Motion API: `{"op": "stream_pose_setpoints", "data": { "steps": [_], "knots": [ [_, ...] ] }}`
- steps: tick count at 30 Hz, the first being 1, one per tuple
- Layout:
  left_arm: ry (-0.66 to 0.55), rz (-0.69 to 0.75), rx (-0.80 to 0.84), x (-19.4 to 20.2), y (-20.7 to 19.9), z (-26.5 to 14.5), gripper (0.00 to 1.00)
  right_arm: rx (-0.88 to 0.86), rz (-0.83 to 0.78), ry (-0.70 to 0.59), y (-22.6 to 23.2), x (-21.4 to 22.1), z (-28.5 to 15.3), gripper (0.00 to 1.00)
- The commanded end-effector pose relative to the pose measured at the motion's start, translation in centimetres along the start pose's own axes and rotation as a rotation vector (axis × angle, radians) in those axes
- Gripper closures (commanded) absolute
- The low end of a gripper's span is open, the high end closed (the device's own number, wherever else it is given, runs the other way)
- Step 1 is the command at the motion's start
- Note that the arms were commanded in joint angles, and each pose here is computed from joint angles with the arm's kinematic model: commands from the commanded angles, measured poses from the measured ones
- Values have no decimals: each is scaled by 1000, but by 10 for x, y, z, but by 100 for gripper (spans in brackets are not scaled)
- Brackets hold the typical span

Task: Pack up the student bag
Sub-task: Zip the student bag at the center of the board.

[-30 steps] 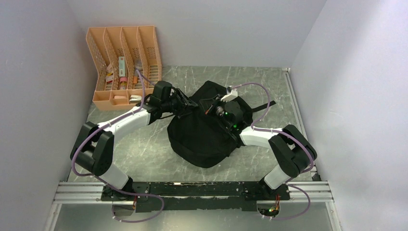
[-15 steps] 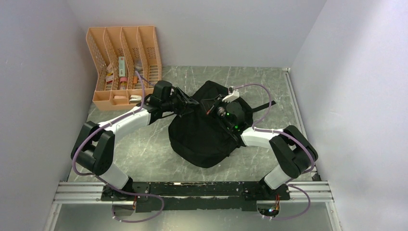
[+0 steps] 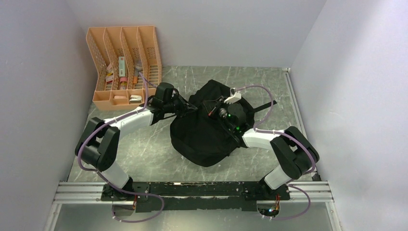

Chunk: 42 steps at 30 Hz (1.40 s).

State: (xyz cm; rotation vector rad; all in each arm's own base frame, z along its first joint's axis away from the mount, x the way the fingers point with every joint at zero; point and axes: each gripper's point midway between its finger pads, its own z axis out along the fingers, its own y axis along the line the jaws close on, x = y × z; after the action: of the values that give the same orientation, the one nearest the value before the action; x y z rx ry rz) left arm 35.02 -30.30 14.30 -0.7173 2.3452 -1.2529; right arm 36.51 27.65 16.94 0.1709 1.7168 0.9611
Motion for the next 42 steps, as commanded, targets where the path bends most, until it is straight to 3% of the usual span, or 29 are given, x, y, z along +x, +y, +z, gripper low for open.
{"op": "stream_pose_setpoints", "data": {
  "steps": [1, 13, 19, 21, 26, 32, 39, 41, 42],
  "knots": [
    [-36, 61, 117, -6, -27, -2, 95, -15, -7, -3, 6, -2, -11, 100],
    [-113, 72, 40, -32, 6, -13, 95, 93, -101, 11, -15, -5, -35, 100],
    [-69, 355, 162, -27, -28, -26, 95, 55, -121, 19, -7, -6, -37, 100],
    [-78, 441, 134, -30, -30, -33, 94, 45, -120, 24, -4, -7, -36, 100],
    [-161, 676, 173, -38, -49, -60, 76, 37, -119, 40, -3, -4, -41, 100],
    [-162, 1005, 224, -39, -63, -69, 63, 16, -122, 35, 2, -8, -46, 100],
    [-281, 1458, 437, -24, -70, -86, 43, -13, -139, 50, 11, -9, -46, 100],
    [-258, 1584, 483, -16, -66, -85, 24, -17, -140, 57, 11, -8, -47, 100],
    [-246, 1646, 491, -15, -64, -83, 19, -18, -142, 59, 11, -8, -47, 100]
  ]
}}
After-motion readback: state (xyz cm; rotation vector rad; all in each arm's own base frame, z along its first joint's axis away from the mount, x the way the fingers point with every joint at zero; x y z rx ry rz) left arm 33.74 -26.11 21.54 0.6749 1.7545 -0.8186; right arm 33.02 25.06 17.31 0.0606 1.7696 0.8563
